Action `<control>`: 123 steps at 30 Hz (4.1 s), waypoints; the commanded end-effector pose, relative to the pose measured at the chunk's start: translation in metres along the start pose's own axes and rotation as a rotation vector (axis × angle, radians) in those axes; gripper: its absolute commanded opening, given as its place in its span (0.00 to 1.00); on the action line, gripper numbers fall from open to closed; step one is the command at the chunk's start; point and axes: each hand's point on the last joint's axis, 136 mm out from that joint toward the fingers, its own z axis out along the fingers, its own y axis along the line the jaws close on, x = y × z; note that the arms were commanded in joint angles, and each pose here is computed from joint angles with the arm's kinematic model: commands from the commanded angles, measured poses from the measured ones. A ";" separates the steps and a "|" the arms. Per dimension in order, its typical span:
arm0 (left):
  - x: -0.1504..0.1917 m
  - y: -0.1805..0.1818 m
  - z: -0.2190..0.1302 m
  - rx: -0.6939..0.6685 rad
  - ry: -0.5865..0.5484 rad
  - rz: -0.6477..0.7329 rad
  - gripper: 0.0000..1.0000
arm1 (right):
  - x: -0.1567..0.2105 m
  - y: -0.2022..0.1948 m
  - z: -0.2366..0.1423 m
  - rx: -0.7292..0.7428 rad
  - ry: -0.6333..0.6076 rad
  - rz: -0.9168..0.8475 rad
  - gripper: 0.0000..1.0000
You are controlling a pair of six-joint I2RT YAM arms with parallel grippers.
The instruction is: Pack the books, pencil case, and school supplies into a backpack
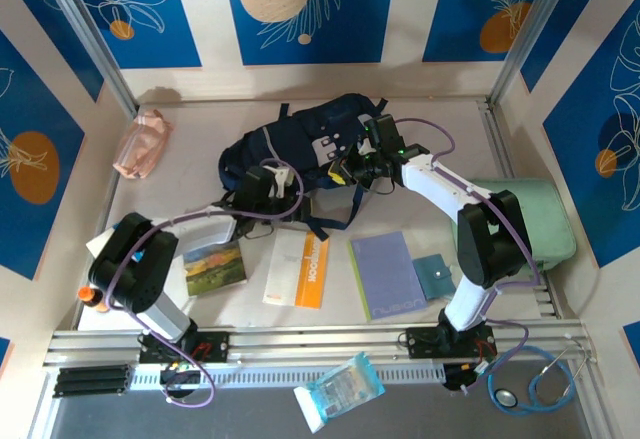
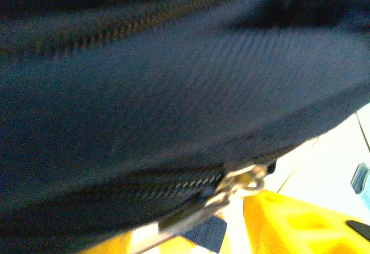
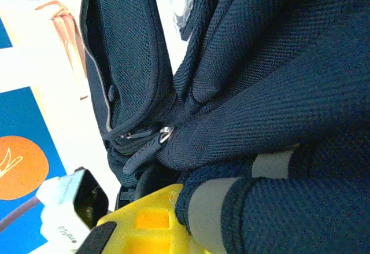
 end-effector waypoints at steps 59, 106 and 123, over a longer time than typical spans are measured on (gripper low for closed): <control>-0.021 -0.001 -0.016 -0.041 -0.111 0.039 0.04 | 0.000 0.028 -0.003 -0.099 0.027 -0.033 0.00; -0.003 0.101 -0.106 -0.425 -0.008 0.014 0.00 | -0.045 -0.023 -0.025 -0.005 -0.101 0.003 0.00; -0.028 0.057 -0.079 -0.224 0.079 0.061 0.00 | -0.102 -0.059 -0.039 0.016 -0.140 -0.012 0.21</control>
